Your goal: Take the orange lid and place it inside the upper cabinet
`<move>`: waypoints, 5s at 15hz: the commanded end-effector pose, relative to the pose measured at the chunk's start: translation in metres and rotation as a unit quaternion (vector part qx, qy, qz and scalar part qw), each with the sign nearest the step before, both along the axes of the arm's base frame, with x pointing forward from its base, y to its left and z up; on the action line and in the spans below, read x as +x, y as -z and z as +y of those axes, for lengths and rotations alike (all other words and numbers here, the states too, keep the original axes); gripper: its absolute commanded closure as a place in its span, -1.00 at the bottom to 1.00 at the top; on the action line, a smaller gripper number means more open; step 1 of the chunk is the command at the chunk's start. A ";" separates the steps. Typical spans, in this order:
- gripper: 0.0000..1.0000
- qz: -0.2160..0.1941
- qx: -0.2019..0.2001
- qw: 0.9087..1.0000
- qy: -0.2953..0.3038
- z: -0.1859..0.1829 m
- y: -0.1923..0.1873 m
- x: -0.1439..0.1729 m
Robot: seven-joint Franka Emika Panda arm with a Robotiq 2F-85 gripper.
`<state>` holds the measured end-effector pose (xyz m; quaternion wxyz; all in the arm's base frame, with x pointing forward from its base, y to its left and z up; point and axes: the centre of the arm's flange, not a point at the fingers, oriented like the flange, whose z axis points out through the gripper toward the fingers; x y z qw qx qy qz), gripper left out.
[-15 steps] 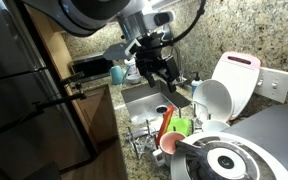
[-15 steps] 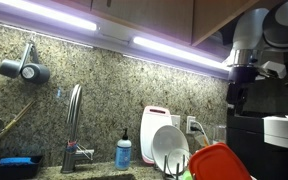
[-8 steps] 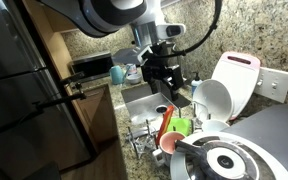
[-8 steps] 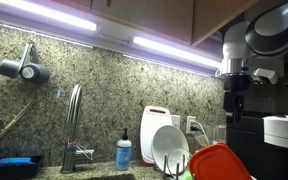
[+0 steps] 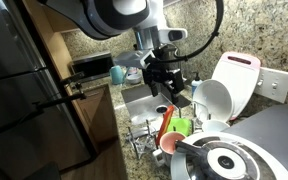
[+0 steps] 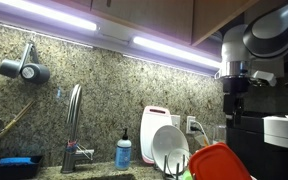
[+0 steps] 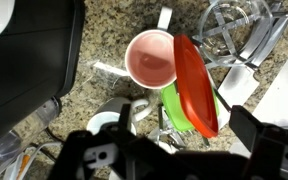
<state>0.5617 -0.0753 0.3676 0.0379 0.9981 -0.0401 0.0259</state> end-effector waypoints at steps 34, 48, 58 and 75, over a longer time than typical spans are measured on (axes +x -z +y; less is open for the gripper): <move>-1.00 0.077 0.024 0.997 -0.010 -0.028 0.055 0.034; -1.00 0.105 0.035 0.991 -0.072 -0.017 0.060 0.043; -1.00 0.083 0.060 0.987 -0.126 -0.016 0.073 0.052; -1.00 0.061 0.076 0.993 -0.074 -0.018 0.088 0.058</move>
